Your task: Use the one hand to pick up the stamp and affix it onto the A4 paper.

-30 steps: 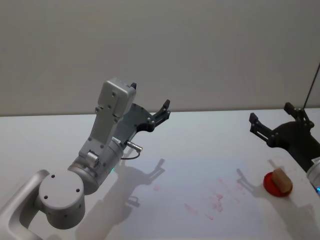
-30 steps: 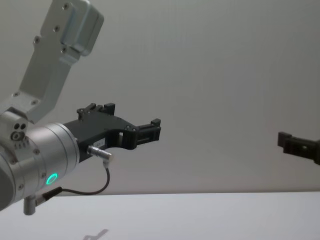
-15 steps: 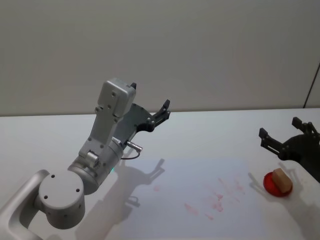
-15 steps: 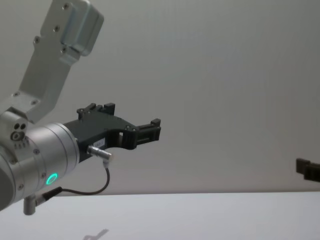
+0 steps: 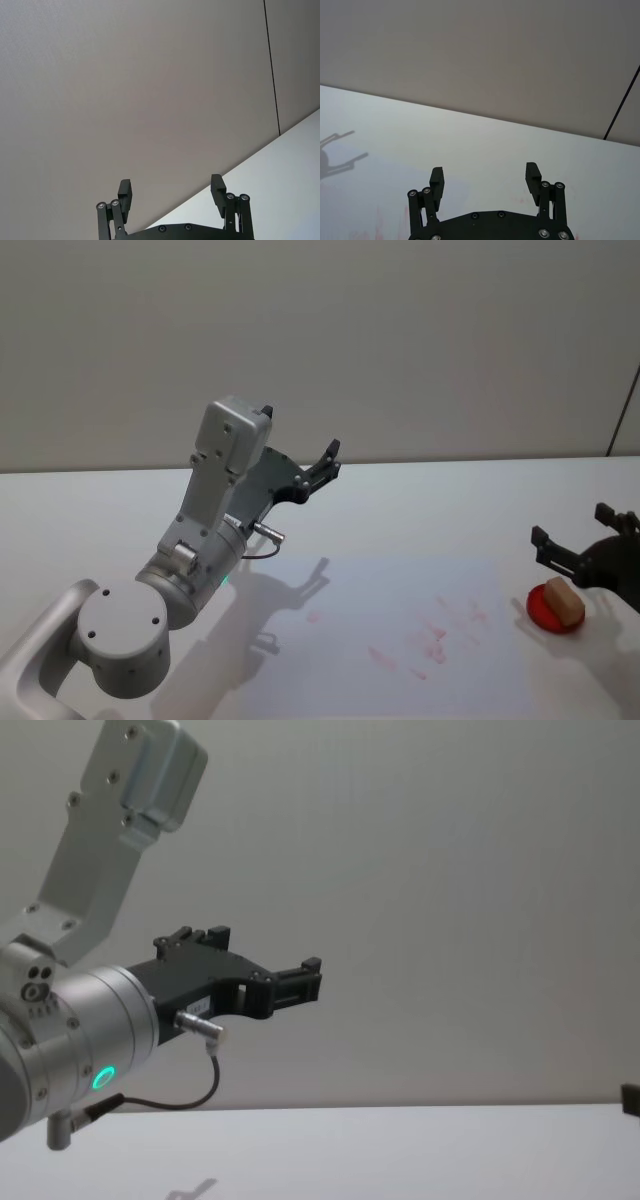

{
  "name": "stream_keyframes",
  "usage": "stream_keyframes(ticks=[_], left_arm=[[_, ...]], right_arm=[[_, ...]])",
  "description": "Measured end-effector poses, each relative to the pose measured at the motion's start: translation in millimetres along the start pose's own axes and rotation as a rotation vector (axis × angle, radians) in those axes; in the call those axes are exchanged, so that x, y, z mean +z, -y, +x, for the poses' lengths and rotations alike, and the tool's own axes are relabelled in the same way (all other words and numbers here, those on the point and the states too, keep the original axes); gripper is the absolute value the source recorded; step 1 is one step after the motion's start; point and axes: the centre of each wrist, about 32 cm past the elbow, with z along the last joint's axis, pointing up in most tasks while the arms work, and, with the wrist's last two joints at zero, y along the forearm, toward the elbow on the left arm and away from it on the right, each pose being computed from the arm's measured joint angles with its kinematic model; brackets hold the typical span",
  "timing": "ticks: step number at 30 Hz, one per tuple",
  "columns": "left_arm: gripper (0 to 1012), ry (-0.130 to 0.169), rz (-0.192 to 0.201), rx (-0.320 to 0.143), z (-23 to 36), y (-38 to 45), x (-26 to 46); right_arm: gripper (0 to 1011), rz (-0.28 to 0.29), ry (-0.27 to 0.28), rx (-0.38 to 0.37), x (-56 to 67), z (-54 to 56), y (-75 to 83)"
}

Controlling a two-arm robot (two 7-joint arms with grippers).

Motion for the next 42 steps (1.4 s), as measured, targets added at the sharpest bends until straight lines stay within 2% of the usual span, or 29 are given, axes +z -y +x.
stream_keyframes(ticks=[21, 42], left_arm=[[1001, 0.0, 0.0, 0.0, 0.0, 0.0, 0.0], [1001, 0.0, 0.0, 0.0, 0.0, 0.0, 0.0]], right_arm=[[1001, -0.113, -0.028, -0.041, -7.6, -3.4, 15.4], [1001, -0.199, -0.087, -0.067, -13.3, -11.5, 13.6]])
